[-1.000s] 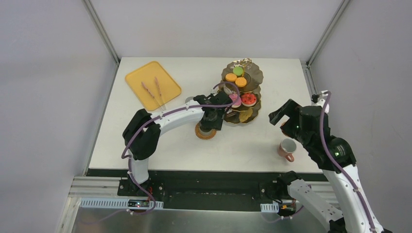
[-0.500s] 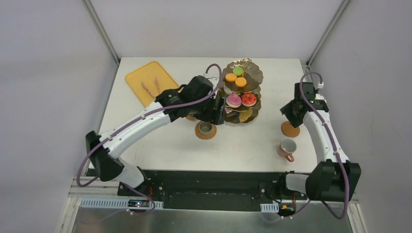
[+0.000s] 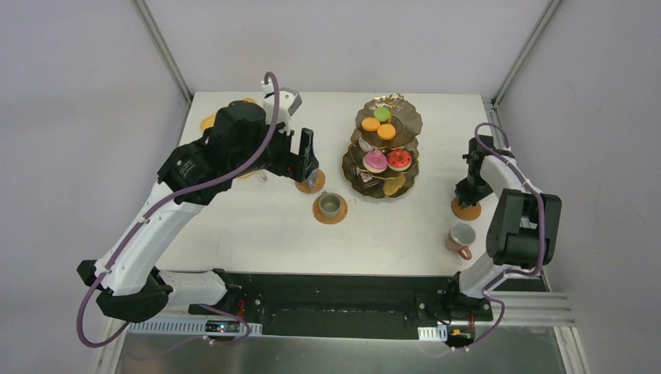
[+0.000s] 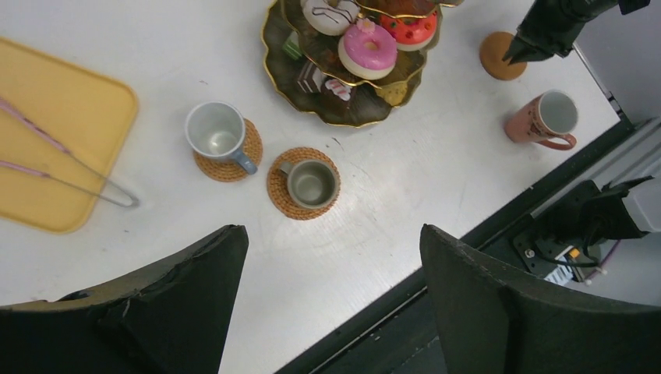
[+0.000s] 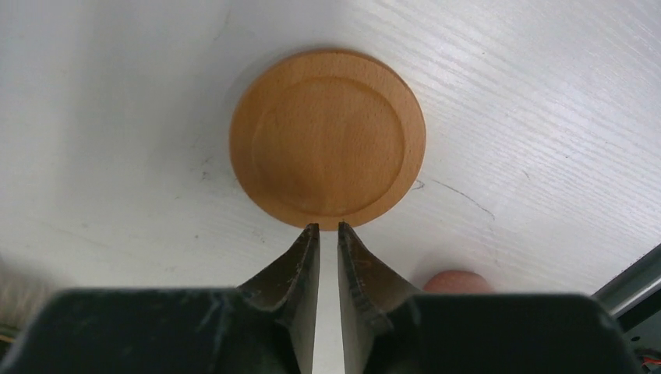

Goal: Serve the afternoon tea
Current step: Move the coaster to the center of the board.

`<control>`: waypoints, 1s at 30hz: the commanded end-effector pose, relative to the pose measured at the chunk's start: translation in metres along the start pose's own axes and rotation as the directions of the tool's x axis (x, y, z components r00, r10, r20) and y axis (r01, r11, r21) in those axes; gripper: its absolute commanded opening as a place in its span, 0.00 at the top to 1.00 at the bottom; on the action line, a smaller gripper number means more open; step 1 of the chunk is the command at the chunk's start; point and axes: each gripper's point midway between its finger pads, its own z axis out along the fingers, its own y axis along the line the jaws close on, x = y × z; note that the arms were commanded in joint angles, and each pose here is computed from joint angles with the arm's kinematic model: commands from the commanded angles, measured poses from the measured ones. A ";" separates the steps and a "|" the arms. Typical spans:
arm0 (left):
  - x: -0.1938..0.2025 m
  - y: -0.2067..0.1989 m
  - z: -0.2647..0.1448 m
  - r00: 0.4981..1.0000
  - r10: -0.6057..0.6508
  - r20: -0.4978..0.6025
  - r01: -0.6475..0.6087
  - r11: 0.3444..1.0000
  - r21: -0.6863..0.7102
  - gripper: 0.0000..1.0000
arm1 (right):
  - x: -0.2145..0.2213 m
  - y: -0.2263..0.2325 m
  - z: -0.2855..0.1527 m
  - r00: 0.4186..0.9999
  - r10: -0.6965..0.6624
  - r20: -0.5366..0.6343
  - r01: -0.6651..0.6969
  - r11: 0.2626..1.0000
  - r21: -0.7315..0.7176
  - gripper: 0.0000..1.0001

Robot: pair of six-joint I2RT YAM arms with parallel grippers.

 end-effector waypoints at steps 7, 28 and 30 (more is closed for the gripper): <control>-0.017 0.028 -0.035 0.993 0.111 0.032 -0.106 0.985 -0.135 0.15 | 0.002 -0.010 0.033 1.000 0.010 0.018 -0.011 0.998 0.069 0.85; -0.033 0.045 -0.041 0.987 0.157 0.028 -0.146 0.959 -0.242 0.15 | 0.104 0.030 -0.003 0.966 -0.121 -0.230 0.101 0.990 -0.098 0.67; -0.034 0.044 -0.041 0.988 0.153 0.029 -0.142 0.960 -0.240 0.15 | 0.119 0.030 -0.008 0.960 -0.120 -0.251 0.092 0.988 -0.120 0.67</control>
